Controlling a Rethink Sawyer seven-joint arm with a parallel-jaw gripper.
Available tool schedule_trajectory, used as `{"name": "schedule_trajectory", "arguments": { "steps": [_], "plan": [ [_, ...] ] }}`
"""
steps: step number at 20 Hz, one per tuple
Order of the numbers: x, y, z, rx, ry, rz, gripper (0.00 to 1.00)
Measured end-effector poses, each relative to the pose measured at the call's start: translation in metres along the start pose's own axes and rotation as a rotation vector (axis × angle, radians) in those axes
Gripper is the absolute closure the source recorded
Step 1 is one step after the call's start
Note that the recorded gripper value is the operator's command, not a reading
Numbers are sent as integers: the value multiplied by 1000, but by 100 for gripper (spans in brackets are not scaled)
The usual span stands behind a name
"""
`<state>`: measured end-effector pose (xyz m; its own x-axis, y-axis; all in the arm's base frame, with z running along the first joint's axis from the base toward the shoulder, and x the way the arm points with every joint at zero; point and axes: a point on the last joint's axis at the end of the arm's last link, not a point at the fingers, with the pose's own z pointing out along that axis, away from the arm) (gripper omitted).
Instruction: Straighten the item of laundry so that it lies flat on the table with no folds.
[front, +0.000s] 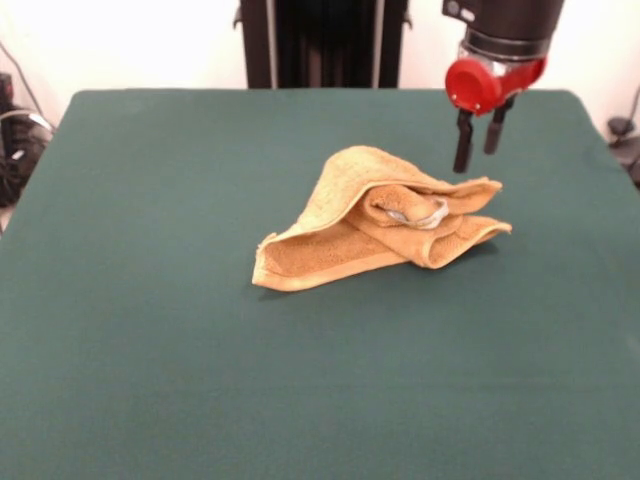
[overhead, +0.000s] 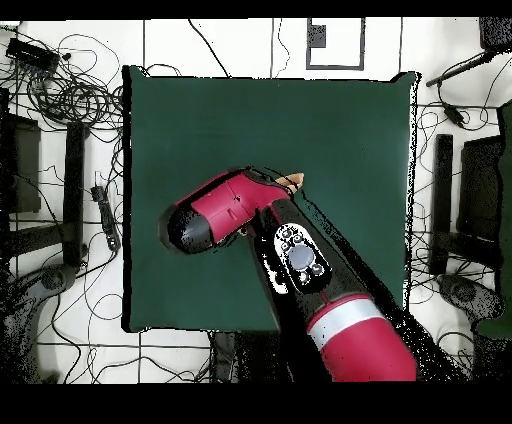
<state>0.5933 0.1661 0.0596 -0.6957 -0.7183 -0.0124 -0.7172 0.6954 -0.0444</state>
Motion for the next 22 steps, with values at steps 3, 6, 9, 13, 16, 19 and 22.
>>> {"name": "schedule_trajectory", "arguments": {
  "steps": [3, 6, 9, 13, 16, 19, 22],
  "plan": [
    [-3, -2, 7, -7, -2, 7, 0],
    [-8, -6, 14, -12, -7, 16, 0],
    [-11, -9, 18, -13, -11, 23, 0],
    [-17, -16, 20, -7, -22, 32, 0],
    [-21, -20, 23, -5, -27, 39, 0],
    [-22, -21, 25, -6, -29, 42, 0],
    [-22, -21, 25, -5, -28, 40, 0]
  ]
}}
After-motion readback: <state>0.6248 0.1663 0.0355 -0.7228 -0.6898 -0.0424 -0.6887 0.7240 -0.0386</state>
